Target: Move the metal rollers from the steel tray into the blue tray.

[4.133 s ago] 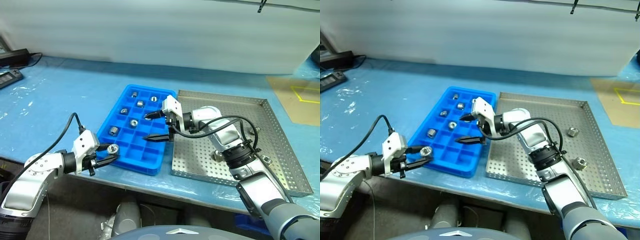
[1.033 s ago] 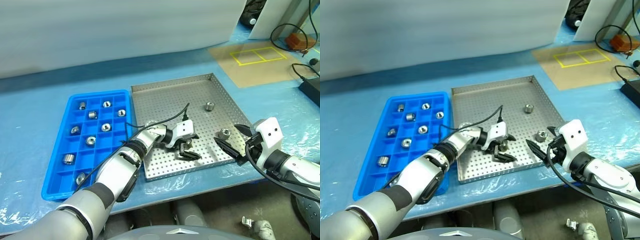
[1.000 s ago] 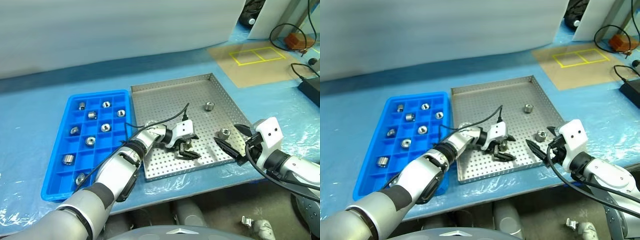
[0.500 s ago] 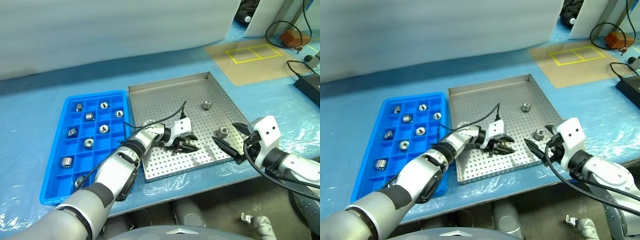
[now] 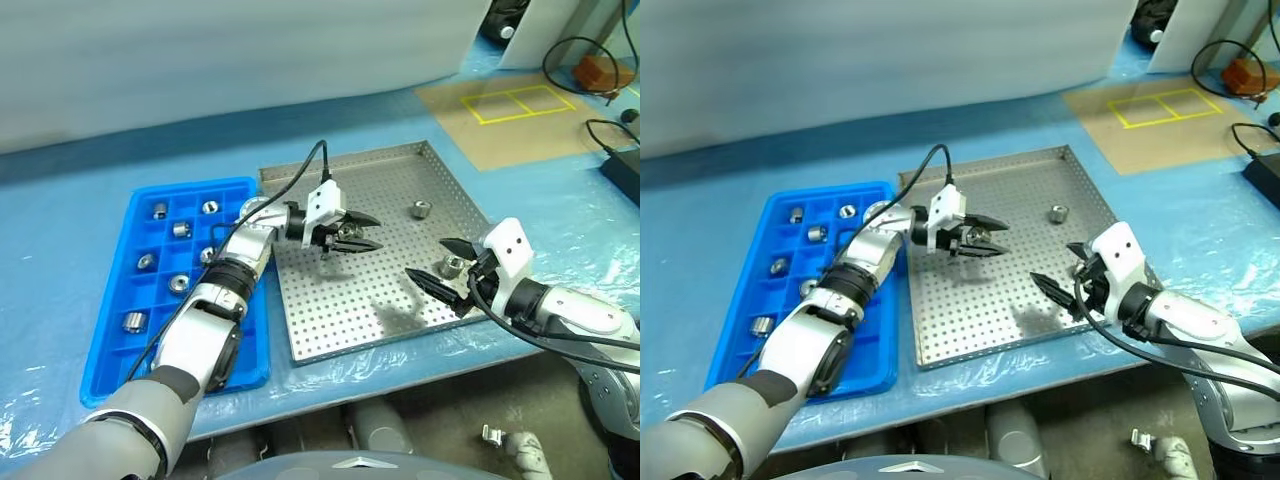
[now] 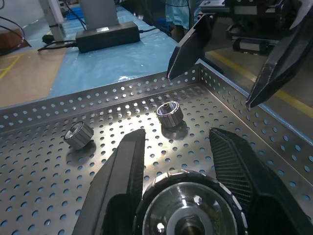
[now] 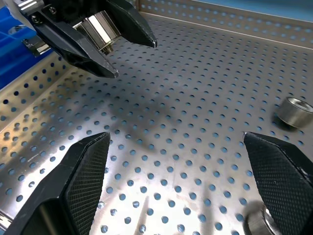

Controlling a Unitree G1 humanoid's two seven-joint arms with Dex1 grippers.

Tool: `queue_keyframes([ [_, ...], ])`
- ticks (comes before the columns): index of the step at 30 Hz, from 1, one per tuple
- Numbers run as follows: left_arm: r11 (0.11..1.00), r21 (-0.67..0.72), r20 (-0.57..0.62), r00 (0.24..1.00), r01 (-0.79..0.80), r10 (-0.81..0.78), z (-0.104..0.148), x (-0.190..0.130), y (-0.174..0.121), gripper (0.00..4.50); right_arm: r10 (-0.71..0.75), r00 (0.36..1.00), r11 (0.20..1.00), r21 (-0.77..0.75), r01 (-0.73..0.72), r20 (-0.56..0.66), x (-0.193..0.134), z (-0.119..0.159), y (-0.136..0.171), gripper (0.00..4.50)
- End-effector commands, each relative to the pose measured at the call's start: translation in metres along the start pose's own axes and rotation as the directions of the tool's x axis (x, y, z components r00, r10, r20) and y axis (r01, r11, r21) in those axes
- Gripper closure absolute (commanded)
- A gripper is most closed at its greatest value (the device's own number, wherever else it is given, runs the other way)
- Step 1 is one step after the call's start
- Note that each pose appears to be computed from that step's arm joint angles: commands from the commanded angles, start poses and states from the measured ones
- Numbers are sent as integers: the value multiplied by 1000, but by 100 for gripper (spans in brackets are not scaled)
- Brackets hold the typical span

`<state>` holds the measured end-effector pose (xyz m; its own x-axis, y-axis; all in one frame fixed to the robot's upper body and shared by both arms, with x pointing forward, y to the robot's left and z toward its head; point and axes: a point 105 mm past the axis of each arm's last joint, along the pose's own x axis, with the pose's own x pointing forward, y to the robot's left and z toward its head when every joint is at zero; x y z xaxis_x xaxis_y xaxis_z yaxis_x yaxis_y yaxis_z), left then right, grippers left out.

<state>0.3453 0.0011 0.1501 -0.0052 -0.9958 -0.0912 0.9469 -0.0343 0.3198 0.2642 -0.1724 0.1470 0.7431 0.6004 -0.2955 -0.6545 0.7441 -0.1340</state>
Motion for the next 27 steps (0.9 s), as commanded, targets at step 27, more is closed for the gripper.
queue_keyframes([
  [27, 917, -31, -249, 891, -398, 379, 7, -147, -41, 276, 511, 856, 847, -213, -487, 73, 100, 44, 39, 0],
])
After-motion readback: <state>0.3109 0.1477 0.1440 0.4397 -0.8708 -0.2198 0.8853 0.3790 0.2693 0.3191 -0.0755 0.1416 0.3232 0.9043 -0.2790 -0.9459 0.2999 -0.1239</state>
